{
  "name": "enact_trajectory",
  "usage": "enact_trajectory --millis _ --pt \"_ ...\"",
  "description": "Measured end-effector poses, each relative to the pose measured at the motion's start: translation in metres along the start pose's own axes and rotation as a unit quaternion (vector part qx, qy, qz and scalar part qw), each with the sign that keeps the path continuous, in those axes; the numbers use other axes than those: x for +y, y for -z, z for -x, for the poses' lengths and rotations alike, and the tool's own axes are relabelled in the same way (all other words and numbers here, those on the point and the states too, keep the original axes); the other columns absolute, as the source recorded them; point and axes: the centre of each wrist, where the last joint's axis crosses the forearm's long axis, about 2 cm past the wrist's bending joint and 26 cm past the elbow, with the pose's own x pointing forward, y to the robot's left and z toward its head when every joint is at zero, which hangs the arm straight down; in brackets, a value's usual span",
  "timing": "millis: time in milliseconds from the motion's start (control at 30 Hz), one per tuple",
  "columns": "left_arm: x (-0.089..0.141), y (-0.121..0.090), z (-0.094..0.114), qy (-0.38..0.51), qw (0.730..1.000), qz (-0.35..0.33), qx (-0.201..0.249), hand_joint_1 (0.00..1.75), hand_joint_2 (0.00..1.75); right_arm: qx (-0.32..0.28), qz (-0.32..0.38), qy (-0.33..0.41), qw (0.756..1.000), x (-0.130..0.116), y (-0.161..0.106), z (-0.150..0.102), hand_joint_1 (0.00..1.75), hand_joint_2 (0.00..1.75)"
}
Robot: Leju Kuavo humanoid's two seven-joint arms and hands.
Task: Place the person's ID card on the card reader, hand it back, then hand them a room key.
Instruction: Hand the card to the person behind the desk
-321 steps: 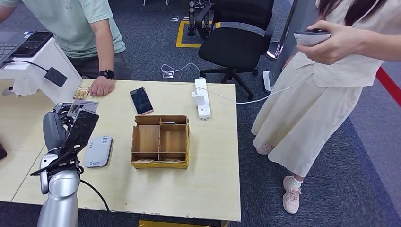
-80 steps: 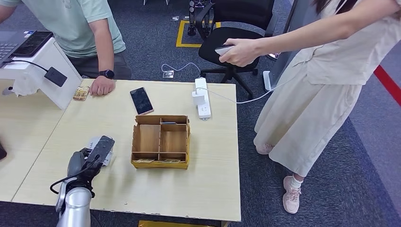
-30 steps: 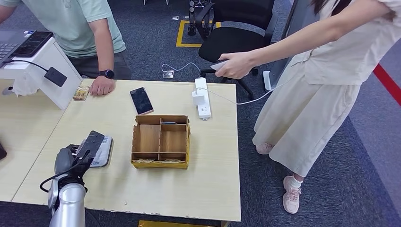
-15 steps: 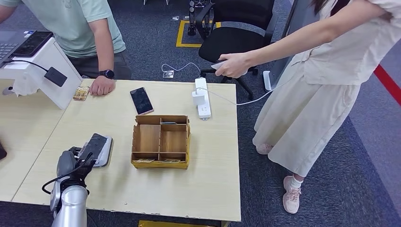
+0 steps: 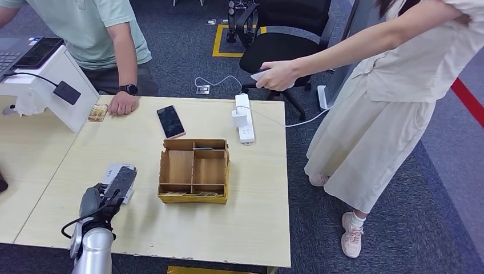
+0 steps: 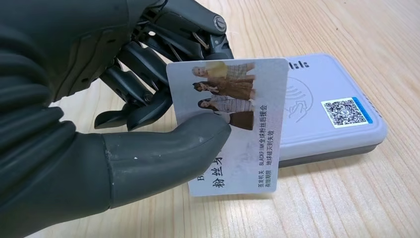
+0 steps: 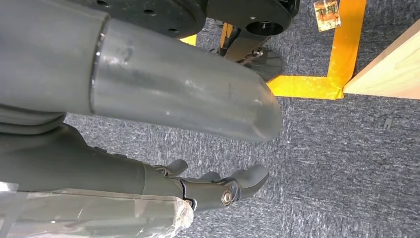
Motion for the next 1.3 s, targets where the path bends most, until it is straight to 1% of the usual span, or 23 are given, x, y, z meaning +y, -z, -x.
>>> enact_trajectory --millis 367,467,600,767,1000,1167,1300 --pt "-0.001 0.000 0.001 0.008 1.000 -0.023 0.002 1.75 1.75 0.001 0.004 0.003 1.000 0.001 -0.001 0.001 0.00 0.00" --pt "0.000 0.001 0.000 -0.011 1.000 -0.022 -0.005 1.75 1.75 0.002 0.005 0.003 1.000 0.000 -0.002 0.002 0.00 0.00" --pt "0.000 0.003 -0.004 -0.044 0.999 -0.006 -0.020 1.75 1.75 0.001 0.006 0.002 1.000 0.000 -0.002 0.003 0.00 0.00" --pt "0.004 0.004 -0.015 -0.051 0.997 -0.005 -0.049 1.75 1.75 -0.013 0.012 0.003 1.000 0.000 -0.002 0.001 0.00 0.00" --pt "0.010 0.003 -0.034 -0.053 0.993 -0.015 -0.102 1.75 1.75 -0.026 0.012 0.008 1.000 0.001 0.000 -0.002 0.00 0.00" --pt "0.023 0.007 -0.054 -0.044 0.988 -0.053 -0.138 1.75 1.75 -0.032 0.010 0.012 0.999 0.002 0.003 -0.008 0.00 0.00" --pt "0.032 0.012 -0.068 -0.036 0.983 -0.084 -0.156 1.75 1.75 -0.038 0.009 0.013 0.999 0.003 0.005 -0.014 0.00 0.00"
